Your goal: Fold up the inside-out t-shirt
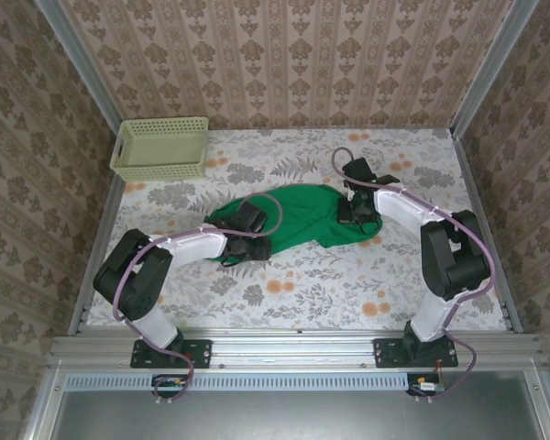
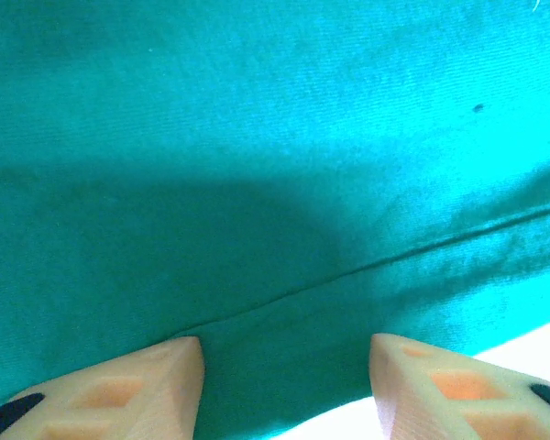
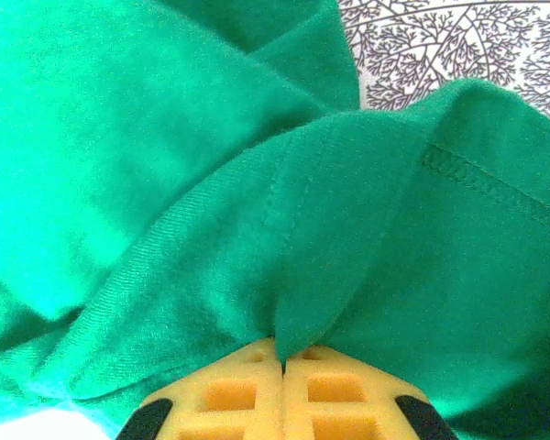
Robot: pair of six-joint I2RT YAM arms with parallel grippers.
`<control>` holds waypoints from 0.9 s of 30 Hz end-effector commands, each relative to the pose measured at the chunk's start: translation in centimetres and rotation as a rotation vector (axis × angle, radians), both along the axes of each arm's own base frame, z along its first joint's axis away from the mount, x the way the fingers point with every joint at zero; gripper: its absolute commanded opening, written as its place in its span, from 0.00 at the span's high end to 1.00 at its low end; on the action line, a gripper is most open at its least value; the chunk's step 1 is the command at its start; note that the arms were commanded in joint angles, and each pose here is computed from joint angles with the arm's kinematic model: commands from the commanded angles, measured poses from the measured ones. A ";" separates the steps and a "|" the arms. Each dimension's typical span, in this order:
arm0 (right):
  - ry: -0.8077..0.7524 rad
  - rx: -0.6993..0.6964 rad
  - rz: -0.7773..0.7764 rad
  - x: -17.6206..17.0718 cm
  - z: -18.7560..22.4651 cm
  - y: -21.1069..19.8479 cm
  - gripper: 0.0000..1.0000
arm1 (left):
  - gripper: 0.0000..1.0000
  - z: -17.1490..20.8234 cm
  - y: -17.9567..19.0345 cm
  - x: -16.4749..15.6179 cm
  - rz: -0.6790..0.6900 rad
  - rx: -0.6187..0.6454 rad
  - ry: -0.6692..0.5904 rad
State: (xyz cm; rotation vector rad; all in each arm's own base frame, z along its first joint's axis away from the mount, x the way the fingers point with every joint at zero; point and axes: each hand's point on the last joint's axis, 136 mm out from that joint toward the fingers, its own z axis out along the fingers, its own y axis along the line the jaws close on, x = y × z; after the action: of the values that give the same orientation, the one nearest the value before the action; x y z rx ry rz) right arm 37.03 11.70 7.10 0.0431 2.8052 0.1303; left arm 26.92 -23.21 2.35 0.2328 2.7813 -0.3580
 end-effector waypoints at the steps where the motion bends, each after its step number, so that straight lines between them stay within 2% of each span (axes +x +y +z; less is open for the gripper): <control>1: -0.025 -0.124 0.015 -1.6 3.3 -1.7 0.99 | 0.47 -0.1 1.5 -0.5 0.008 0.044 0.024; 6: -0.046 -0.135 0.012 -2.8 4.5 -2.3 0.94 | 0.47 -0.2 1.5 -0.5 0.004 0.037 0.025; 8: -0.049 -0.127 0.016 -3.0 4.6 -2.2 0.88 | 0.47 -0.1 1.4 -0.5 0.002 0.033 0.022; 11: -0.043 -0.099 0.027 -2.8 3.9 -1.6 0.82 | 0.47 0.1 1.4 -0.4 -0.002 0.028 0.016; 14: -0.029 -0.081 0.032 -2.3 2.8 -1.1 0.82 | 0.47 0.4 1.4 -0.4 -0.002 0.025 0.011; 18: -0.018 -0.055 0.044 -1.8 2.0 -0.3 0.73 | 0.47 0.5 1.4 -0.4 -0.004 0.026 0.006; 23: -0.007 -0.088 0.029 -2.1 1.7 -1.0 0.63 | 0.47 0.3 1.6 -0.6 -0.001 0.032 0.010; 27: 0.013 -0.076 0.044 -2.5 0.9 -0.8 0.63 | 0.47 0.1 1.6 -0.6 -0.001 0.032 0.012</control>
State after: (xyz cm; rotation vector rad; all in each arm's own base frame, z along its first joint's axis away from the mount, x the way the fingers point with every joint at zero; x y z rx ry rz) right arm 35.10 10.97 8.84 -0.0250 2.7978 0.0276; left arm 26.83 -22.53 2.52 0.2209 2.7868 -0.3488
